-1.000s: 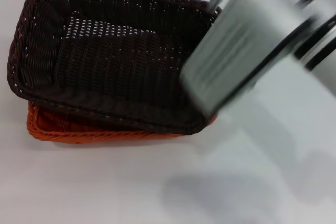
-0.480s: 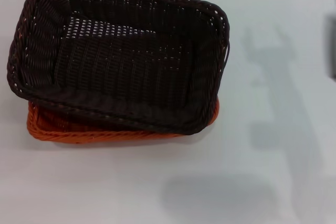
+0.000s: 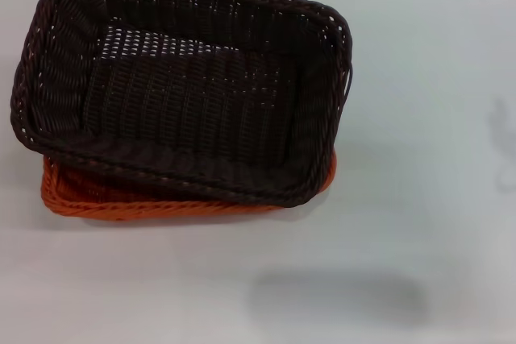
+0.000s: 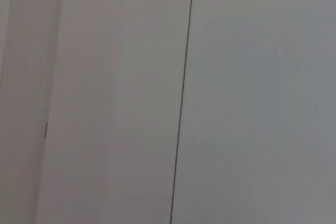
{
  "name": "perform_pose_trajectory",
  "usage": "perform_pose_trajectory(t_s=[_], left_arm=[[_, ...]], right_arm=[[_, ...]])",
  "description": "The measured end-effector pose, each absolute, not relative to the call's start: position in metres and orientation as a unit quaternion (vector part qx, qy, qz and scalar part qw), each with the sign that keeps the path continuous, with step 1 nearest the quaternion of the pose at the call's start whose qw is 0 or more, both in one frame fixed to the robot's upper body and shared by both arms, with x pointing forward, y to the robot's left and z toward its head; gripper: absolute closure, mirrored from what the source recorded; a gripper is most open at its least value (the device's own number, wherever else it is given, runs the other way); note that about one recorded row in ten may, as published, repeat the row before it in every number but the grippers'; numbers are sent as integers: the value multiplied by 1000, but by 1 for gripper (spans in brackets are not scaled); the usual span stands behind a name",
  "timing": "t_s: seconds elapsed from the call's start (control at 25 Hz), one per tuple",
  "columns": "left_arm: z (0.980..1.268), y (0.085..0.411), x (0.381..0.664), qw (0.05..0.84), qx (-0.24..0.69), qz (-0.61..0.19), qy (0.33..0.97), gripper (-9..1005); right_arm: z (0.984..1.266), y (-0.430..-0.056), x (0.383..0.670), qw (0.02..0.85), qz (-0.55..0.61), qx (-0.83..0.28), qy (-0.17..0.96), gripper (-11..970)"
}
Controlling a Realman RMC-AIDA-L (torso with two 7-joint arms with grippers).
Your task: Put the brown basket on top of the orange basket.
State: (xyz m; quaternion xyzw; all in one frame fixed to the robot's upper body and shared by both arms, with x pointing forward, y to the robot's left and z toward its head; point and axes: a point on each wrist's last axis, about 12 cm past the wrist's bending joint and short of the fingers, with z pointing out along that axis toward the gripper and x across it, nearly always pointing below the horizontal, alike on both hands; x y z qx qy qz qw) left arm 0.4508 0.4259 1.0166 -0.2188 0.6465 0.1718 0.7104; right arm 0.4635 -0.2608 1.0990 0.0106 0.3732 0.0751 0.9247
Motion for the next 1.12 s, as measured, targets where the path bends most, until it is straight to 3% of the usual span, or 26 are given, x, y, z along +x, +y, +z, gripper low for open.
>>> perform_pose_trajectory(t_s=[0.4,0.92,1.12], left_arm=[[1019,425,454,714,-218,172,643,330],[1023,434,459,713,-223,181,639,330],[1024,438,457,715,-232,188,632,330]], right_arm=[[1059,-290,467,864,-9,-35,502,279],[1041,-296,473,818,-39,-31,573,279],[1039,-291,479,810,0,-33,586,279]])
